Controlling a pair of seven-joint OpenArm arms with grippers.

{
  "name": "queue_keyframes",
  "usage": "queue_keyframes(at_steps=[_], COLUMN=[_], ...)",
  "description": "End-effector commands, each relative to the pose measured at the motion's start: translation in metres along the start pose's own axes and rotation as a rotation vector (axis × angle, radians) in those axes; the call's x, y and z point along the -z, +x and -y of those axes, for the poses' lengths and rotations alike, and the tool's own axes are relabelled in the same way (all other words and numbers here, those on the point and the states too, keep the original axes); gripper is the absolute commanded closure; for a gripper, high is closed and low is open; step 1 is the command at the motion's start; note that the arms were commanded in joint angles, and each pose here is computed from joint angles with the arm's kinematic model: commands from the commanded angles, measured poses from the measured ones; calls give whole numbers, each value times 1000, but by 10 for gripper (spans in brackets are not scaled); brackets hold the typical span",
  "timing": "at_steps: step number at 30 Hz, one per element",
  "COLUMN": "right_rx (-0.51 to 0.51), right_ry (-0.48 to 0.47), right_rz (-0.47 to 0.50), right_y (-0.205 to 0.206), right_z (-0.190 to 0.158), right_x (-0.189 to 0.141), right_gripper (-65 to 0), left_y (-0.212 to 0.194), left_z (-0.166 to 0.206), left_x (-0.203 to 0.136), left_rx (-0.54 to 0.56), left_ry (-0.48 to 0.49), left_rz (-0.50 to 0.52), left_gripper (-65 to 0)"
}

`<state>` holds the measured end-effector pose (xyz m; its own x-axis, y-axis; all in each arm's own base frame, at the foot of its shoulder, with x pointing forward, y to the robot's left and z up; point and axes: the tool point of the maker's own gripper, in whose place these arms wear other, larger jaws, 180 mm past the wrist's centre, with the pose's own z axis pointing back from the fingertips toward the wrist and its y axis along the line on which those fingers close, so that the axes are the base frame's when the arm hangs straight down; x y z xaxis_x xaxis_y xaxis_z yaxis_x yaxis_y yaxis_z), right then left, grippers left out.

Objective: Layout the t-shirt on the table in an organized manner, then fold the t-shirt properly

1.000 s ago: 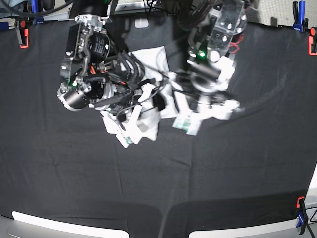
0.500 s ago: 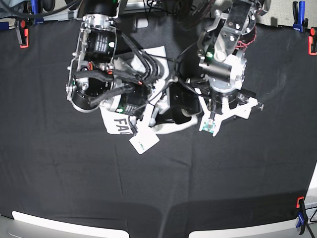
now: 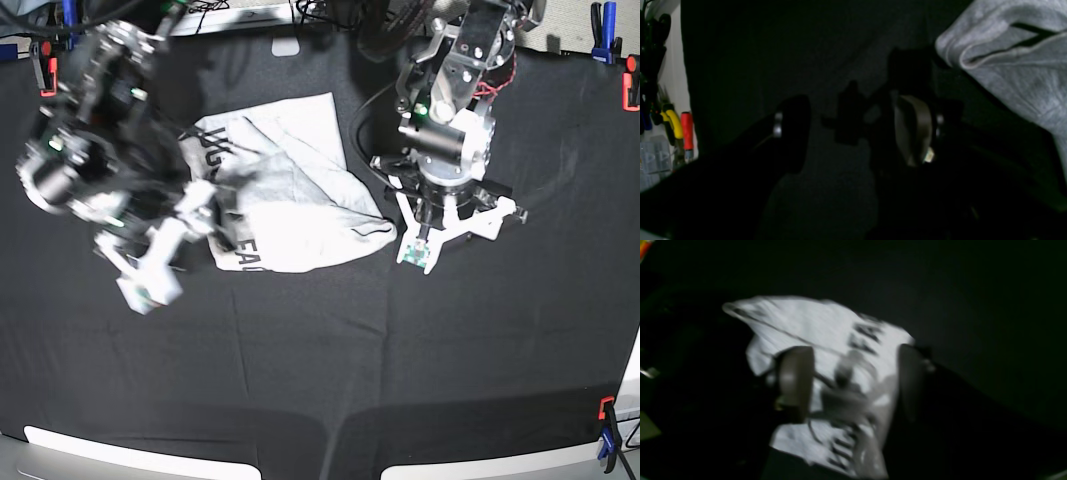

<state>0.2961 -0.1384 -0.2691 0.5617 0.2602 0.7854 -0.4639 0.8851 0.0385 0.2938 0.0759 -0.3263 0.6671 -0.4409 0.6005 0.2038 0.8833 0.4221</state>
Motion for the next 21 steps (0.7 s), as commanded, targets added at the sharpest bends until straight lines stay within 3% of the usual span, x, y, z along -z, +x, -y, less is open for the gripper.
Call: queue_keyframes(at_steps=[1,8,21], right_rx=[-25,-22,29], right_ry=[-17,-72,125], right_rz=[47,30,-86], right_y=[11,3,-37], right_z=[7,30,0], right_x=[-9,-23,26], right_gripper=[-463,-472,-472], left_y=[11,11,11], left_z=[-5,-5,-5], left_x=[-3,-3,-3], left_rx=[-18,-18,-18], left_ry=[16,15,15], left_rz=[37,36,36], left_gripper=[-372,-372,-372])
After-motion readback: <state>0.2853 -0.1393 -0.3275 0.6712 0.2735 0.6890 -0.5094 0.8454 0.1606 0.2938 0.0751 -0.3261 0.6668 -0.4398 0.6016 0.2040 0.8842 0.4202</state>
